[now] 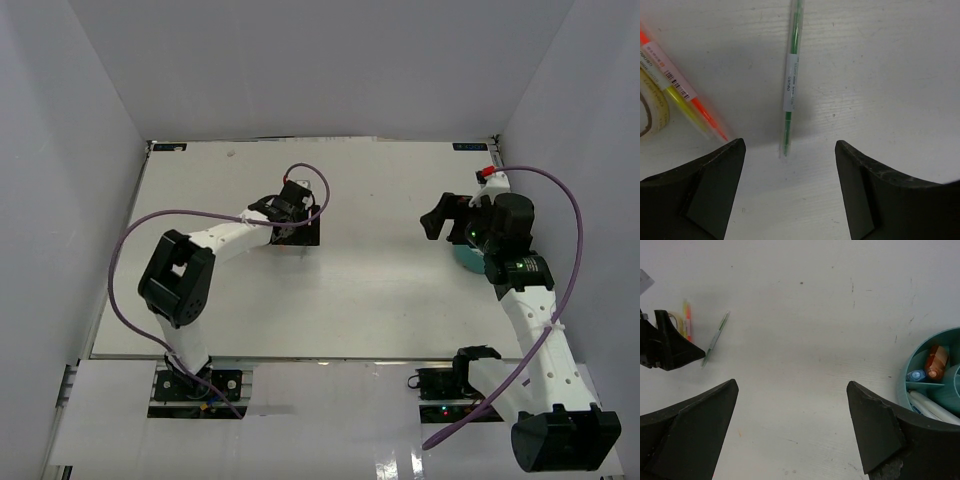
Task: Sort the stationery into containers
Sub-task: Pick up the pen from the center of the board.
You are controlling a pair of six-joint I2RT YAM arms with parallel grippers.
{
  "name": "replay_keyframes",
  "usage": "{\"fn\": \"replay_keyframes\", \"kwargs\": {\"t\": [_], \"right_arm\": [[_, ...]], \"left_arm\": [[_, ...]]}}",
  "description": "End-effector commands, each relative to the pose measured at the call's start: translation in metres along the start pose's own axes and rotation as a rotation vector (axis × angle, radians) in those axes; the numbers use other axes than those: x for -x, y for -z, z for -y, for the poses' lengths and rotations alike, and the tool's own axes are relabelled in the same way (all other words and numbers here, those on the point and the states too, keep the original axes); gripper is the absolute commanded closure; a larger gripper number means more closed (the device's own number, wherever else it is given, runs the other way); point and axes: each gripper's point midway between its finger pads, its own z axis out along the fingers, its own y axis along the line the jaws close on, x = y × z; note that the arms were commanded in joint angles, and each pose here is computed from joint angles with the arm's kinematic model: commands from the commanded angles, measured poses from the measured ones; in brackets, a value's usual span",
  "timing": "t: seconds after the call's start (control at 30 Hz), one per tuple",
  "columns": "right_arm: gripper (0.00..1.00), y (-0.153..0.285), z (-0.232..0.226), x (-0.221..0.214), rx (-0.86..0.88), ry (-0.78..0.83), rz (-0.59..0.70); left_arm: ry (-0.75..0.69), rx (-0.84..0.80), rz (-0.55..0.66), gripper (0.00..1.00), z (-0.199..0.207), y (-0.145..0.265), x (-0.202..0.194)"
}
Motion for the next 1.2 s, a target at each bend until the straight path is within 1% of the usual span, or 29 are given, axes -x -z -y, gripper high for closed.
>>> {"fn": "replay_keyframes", "kwargs": {"t": [0.0, 0.17, 0.3, 0.57, 0.7, 0.73, 0.83, 0.87, 0.93, 0.97, 1.07, 1.17], "right_arm": [[0.04, 0.000, -0.005, 0.005, 0.025, 0.027, 0.021], [0.05, 0.000, -0.006, 0.002, 0.030, 0.031, 0.017], [0.05, -0.001, -0.008, -0.001, 0.037, 0.032, 0.009], [0.10, -0.001, -0.008, -0.002, 0.039, 0.039, 0.004], [0.10, 0.000, -0.008, -0.003, 0.040, 0.041, 0.008], [0.10, 0.000, -0.008, -0.005, 0.041, 0.038, 0.005], [0.10, 0.000, -0.007, -0.006, 0.041, 0.040, 0.005], [0.10, 0.000, -0.008, -0.006, 0.043, 0.039, 0.006], [0.10, 0.001, -0.010, -0.005, 0.054, 0.043, 0.007], [0.10, 0.000, -0.011, -0.005, 0.059, 0.044, 0.006], [0.10, 0.000, -0.015, -0.005, 0.081, 0.050, 0.004], [0.10, -0.001, -0.026, -0.005, 0.129, 0.052, 0.009]], "left_arm": [[-0.029, 0.009, -0.016, 0.17, 0.003, -0.002, 0.008], [-0.084, 0.039, -0.058, 0.26, 0.006, -0.016, 0.001], [-0.117, 0.061, -0.096, 0.31, 0.007, -0.027, -0.007], [-0.138, 0.069, -0.150, 0.39, 0.007, -0.041, -0.020], [-0.144, 0.071, -0.161, 0.48, 0.006, -0.042, -0.023], [-0.146, 0.070, -0.166, 0.53, 0.006, -0.042, -0.024], [-0.148, 0.067, -0.181, 0.63, 0.006, -0.041, -0.029], [-0.154, 0.064, -0.183, 0.69, 0.007, -0.040, -0.030], [-0.161, 0.059, -0.189, 0.75, 0.008, -0.038, -0.033], [-0.165, 0.056, -0.188, 0.81, 0.009, -0.037, -0.033], [-0.171, 0.041, -0.164, 0.93, 0.014, -0.028, -0.027], [-0.187, 0.002, -0.123, 0.99, 0.025, -0.016, -0.016]]}}
